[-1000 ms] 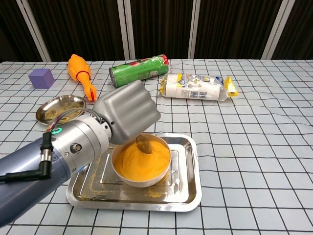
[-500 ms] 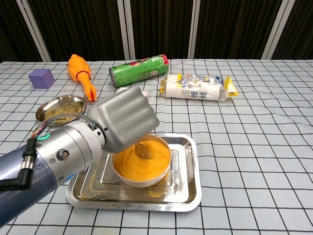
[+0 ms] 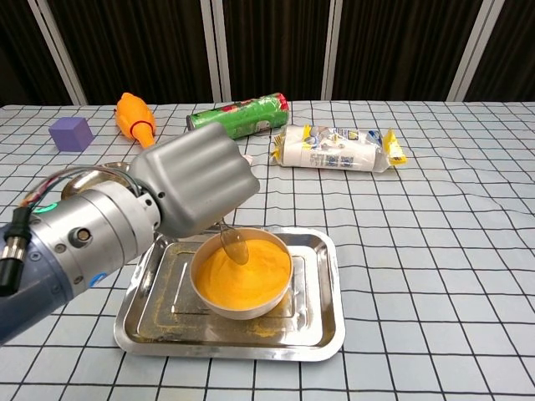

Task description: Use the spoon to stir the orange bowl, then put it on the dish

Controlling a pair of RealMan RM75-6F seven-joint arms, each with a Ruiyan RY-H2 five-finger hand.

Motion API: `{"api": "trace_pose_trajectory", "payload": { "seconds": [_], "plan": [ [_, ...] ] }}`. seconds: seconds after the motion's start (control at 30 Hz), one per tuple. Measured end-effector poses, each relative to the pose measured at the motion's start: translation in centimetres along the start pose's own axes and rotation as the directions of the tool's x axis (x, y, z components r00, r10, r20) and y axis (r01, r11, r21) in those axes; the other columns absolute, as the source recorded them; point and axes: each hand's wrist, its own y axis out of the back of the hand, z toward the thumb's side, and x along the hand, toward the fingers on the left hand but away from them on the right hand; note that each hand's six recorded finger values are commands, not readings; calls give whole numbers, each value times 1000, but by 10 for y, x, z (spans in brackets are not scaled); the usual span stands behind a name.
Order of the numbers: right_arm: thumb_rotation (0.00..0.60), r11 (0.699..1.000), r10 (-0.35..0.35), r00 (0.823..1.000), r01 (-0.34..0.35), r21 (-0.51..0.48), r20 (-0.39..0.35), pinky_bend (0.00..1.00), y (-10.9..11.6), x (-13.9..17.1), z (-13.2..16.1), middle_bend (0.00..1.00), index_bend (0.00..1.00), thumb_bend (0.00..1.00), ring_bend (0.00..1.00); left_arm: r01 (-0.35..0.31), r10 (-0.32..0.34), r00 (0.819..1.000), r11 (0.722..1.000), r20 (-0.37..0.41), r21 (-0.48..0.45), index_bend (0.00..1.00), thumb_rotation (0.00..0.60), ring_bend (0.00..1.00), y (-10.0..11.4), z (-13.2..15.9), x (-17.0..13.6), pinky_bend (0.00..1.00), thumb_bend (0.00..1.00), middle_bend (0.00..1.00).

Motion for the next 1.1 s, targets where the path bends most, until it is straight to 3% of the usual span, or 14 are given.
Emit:
{"api": "trace_pose_trajectory", "payload": {
  "seconds": [0.2,0.43,0.77,1.1],
  "plan": [
    [600,1000,3,1000,-3,-3,3,0,0,0,0,0,0,397,0,51,-47,998,993,42,-104,859,600,995,-2,5,-5,976,737,1000],
    [600,1000,3,1000,-3,-4,5,0,0,-1,-1,0,0,397,0,94,-85,994,986,74,-135,860,600,995,-7,13,-8,976,737,1000],
    [600,1000,5,1000,-5,-3,6,0,0,-1,-1,0,0,397,0,100,-93,994,988,63,-118,863,600,995,-9,16,-4,976,745,1000],
    [600,1000,10,1000,-10,-8,8,0,-1,-1,-1,0,0,397,0,87,-89,996,993,-17,-79,863,600,995,-9,12,9,976,746,1000]
  ]
}}
